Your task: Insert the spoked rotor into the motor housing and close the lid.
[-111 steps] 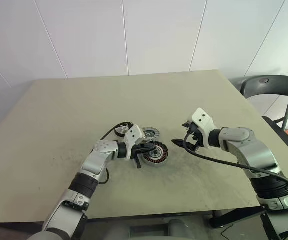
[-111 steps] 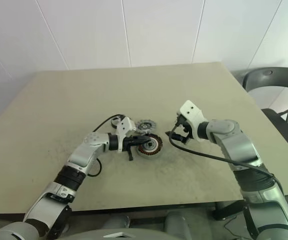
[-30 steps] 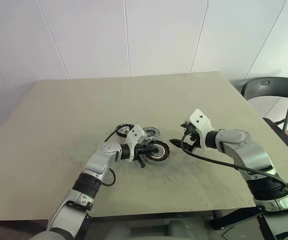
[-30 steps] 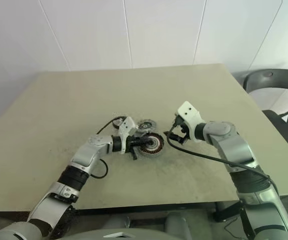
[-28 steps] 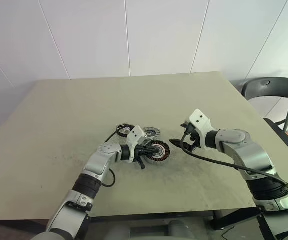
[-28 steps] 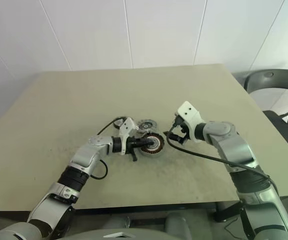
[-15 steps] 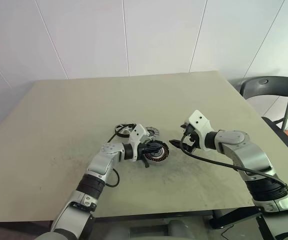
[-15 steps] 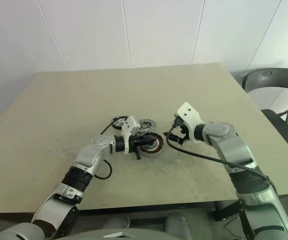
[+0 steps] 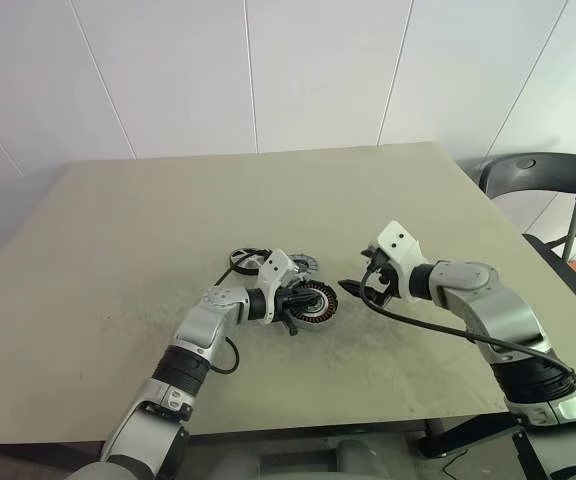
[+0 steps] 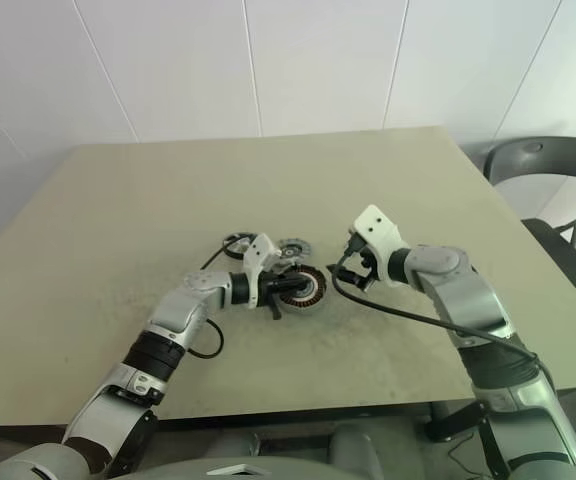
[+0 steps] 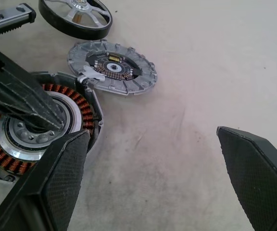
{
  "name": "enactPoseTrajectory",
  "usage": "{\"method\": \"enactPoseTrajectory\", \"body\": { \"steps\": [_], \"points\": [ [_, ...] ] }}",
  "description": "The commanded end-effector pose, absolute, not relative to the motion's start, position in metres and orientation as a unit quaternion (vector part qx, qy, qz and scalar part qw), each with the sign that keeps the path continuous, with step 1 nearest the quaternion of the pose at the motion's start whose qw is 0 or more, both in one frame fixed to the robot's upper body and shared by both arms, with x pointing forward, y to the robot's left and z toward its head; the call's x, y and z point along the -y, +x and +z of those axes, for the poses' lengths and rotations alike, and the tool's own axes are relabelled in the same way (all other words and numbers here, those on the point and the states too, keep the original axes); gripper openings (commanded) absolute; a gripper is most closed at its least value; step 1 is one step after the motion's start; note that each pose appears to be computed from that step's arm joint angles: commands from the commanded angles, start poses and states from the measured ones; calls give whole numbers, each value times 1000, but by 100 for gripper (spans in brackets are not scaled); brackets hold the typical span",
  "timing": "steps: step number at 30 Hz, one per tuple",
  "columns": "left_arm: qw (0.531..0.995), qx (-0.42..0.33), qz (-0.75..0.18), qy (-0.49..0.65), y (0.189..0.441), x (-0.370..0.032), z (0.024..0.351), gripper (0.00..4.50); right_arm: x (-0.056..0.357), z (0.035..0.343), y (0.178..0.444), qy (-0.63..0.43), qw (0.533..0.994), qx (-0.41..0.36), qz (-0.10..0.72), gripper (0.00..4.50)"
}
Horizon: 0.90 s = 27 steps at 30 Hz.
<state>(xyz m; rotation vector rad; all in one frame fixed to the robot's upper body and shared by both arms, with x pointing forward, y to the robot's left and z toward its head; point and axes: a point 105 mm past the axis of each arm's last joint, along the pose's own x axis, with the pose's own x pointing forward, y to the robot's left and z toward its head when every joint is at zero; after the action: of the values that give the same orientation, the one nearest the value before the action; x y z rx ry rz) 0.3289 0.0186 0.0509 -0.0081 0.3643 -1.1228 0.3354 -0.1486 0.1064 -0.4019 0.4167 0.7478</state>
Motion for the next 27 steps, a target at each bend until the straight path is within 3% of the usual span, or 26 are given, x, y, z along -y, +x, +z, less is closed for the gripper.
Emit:
{"method": "enactPoseTrajectory", "body": {
  "steps": [1, 11, 18, 22, 27],
  "points": [
    [838, -201, -506, 18, 331, -25, 36, 2, 143, 120, 335, -198, 894, -174, 362, 450],
    [795, -191, -575, -10, 309, -10, 43, 2, 144, 118, 335, -196, 895, -176, 359, 450],
    [820, -181, -543, 0, 321, -11, 42, 2, 141, 116, 334, -194, 895, -177, 360, 450],
    [845, -138, -516, 7, 335, -13, 53, 2, 141, 116, 334, -194, 895, -177, 361, 450],
    [837, -48, -543, -52, 334, -11, 93, 2, 140, 118, 335, -187, 896, -173, 365, 450]
  ]
}}
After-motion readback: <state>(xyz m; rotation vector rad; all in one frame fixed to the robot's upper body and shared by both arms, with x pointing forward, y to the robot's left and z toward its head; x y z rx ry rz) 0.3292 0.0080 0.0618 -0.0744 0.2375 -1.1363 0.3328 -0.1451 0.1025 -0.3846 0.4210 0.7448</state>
